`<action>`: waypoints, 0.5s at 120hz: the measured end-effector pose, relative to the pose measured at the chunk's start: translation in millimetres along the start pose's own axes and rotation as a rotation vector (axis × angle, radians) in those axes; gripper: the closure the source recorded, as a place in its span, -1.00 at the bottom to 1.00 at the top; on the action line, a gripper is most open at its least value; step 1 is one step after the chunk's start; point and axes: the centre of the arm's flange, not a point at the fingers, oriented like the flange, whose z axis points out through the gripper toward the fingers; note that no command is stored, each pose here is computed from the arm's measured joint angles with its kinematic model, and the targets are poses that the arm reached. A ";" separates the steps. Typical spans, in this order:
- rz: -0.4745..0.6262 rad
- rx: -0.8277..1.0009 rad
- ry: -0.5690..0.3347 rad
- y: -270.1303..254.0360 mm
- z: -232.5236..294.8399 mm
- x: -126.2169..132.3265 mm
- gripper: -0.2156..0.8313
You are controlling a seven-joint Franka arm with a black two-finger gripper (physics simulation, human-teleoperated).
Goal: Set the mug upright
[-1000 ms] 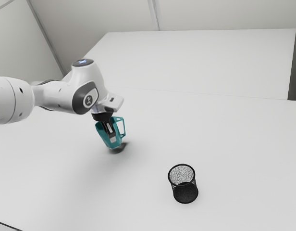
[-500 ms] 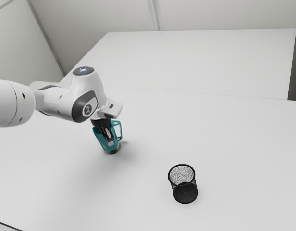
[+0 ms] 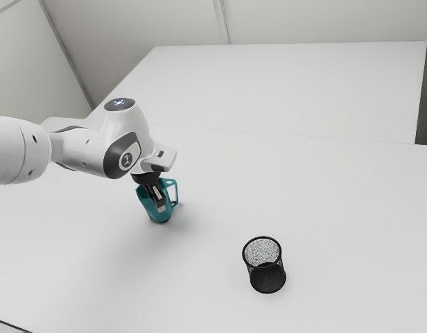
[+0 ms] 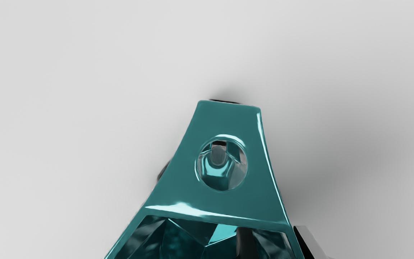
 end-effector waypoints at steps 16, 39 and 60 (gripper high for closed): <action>-0.003 -0.001 0.002 -0.3 -0.3 0.0 0.42; -0.003 0.001 0.006 -0.2 -3.6 0.4 0.25; -0.006 0.006 0.020 -1.3 -13.5 0.0 0.17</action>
